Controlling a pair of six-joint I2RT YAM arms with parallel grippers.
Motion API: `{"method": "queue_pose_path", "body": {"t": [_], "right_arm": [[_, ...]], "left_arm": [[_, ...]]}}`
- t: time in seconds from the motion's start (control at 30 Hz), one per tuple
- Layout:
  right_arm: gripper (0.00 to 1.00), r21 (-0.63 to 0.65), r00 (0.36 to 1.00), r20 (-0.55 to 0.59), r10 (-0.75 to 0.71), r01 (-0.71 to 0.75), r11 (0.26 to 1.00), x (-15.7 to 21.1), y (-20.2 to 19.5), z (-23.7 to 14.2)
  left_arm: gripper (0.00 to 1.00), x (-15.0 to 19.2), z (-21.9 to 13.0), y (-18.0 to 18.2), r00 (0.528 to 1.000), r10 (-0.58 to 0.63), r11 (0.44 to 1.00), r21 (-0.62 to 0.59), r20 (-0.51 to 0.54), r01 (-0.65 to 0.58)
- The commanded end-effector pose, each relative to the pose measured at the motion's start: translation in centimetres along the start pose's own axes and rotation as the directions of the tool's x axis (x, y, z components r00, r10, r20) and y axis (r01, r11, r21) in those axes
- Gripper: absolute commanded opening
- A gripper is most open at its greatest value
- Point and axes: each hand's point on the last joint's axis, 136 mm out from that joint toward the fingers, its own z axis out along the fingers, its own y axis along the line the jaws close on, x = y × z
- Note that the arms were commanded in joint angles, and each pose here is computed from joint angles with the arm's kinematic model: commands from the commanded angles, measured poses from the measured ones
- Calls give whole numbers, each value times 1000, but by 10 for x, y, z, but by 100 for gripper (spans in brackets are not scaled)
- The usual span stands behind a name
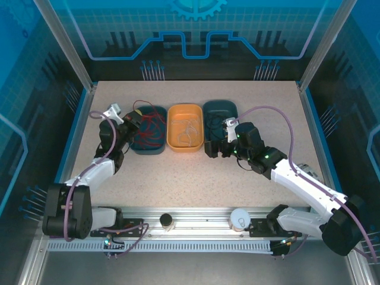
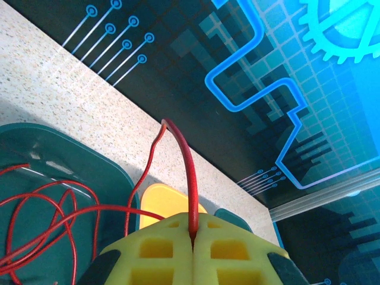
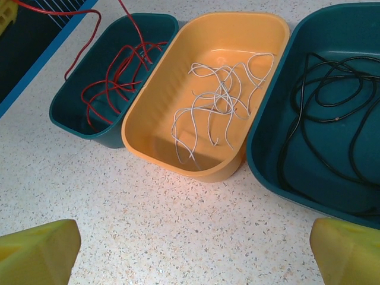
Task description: Untangle the cables
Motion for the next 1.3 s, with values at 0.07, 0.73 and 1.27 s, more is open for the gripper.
{"method": "queue_pose_path", "body": {"t": [0.07, 0.73, 1.27], "right_arm": [[100, -12, 1000, -6, 16, -16, 1000, 1, -1, 3], [100, -8, 1000, -3, 18, -18, 1000, -1, -1, 2], [100, 35, 999, 12, 31, -31, 999, 6, -10, -7]], "left_arm": [[0, -17, -7, -18, 997, 50, 999, 17, 58, -51], [0, -78, 16, -138, 973, 189, 962, 174, 135, -211], [0, -50, 31, -135, 985, 104, 971, 199, 138, -130]]}}
